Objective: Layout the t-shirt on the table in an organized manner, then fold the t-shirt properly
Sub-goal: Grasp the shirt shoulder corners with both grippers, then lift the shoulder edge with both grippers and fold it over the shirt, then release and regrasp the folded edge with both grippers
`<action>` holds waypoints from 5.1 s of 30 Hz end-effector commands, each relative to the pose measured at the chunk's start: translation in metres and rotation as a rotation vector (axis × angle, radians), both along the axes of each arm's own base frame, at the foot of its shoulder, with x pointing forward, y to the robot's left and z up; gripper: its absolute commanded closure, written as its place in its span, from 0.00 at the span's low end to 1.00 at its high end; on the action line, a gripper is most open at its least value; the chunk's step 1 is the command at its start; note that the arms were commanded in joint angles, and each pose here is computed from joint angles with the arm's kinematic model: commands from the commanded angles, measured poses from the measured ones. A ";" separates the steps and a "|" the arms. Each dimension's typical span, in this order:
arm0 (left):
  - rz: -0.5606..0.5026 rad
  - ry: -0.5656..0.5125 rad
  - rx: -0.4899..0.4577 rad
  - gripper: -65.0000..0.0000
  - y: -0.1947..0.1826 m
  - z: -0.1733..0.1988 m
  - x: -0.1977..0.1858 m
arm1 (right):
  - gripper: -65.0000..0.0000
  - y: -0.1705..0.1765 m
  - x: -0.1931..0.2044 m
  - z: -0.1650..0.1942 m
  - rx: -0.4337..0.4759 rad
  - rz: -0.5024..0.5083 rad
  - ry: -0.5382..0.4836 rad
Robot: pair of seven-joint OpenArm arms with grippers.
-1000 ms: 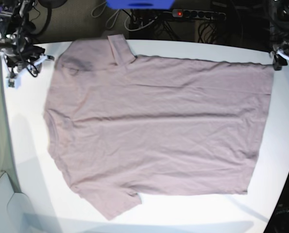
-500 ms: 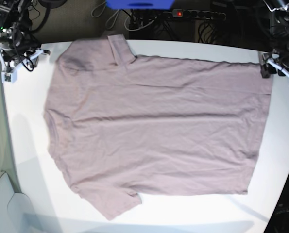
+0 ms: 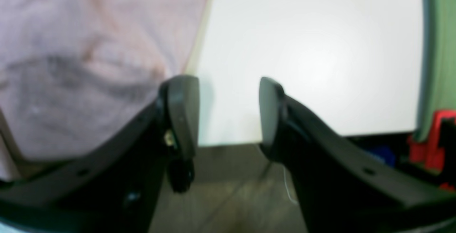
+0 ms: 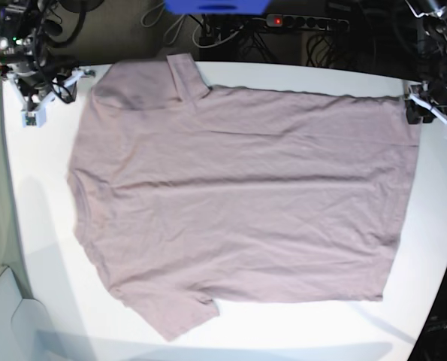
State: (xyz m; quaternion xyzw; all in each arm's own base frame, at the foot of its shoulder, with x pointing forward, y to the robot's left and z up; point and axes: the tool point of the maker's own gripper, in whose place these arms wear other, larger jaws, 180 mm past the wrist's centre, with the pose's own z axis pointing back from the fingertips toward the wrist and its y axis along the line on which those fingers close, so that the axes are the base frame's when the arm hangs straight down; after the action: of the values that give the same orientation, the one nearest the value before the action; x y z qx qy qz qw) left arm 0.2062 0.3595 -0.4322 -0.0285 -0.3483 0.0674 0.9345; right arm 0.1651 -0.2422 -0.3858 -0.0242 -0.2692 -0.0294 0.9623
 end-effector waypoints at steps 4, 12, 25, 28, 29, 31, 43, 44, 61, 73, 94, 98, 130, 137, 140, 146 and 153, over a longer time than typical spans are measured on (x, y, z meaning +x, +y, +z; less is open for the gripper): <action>-0.017 0.065 0.023 0.86 0.003 -0.005 -0.012 | 0.57 0.016 0.009 0.005 0.019 0.061 -0.033; -0.016 0.063 0.024 1.00 0.004 -0.005 -0.012 | 0.57 0.055 -0.004 -0.009 0.093 0.126 0.016; -0.017 0.061 0.026 1.00 0.004 -0.004 -0.011 | 0.57 0.070 -0.004 -0.021 0.141 0.118 0.031; -0.017 0.061 0.024 1.00 0.003 -0.004 -0.011 | 0.57 0.069 -0.007 -0.034 0.157 0.103 0.063; -0.017 0.061 0.024 1.00 0.003 -0.004 -0.011 | 0.57 0.068 -0.010 -0.038 0.161 0.099 0.076; -0.014 0.059 0.024 1.00 0.004 -0.004 -0.011 | 0.57 0.068 -0.011 -0.043 0.167 0.094 0.088; -0.013 0.060 0.026 1.00 0.004 -0.003 -0.011 | 0.65 0.108 -0.019 -0.050 0.220 0.200 0.129; -0.012 0.060 0.025 1.00 0.005 -0.003 -0.012 | 0.70 0.111 -0.020 -0.051 0.224 0.208 0.133; -0.058 -0.005 0.096 1.00 0.004 0.026 0.000 | 1.00 0.101 -0.008 -0.038 0.181 0.231 0.093; -0.097 -0.111 0.165 1.00 0.001 0.068 0.037 | 1.00 0.088 0.033 -0.002 0.093 0.285 0.038; -0.030 -0.216 0.116 1.00 0.010 0.109 0.112 | 1.00 0.072 0.130 0.045 0.029 0.294 -0.128; -0.009 -0.201 0.064 1.00 0.013 0.096 0.118 | 1.00 0.067 0.150 0.039 0.044 0.274 -0.119; -0.024 -0.254 -0.106 0.99 -0.012 0.074 0.172 | 1.00 0.050 0.210 0.026 0.098 0.210 -0.158; -0.021 -0.255 -0.105 0.78 -0.011 0.074 0.172 | 0.84 0.049 0.207 0.022 0.097 0.210 -0.145; -0.021 -0.255 -0.105 0.57 -0.011 0.074 0.172 | 0.66 0.052 0.206 0.017 0.087 0.232 -0.125; -0.023 -0.258 -0.100 0.29 -0.010 0.077 0.171 | 0.55 0.047 0.208 0.028 0.061 0.242 -0.150; -0.041 -0.239 -0.043 0.21 -0.006 0.074 0.150 | 0.55 0.051 0.177 0.053 -0.009 0.294 -0.195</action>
State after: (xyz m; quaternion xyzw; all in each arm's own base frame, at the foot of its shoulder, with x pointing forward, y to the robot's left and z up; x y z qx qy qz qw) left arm 0.3495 0.3453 -0.3734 -0.0714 -0.4363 0.0577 0.8951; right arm 0.3344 -0.1891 -0.3449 0.0176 -0.3433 0.1065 0.9330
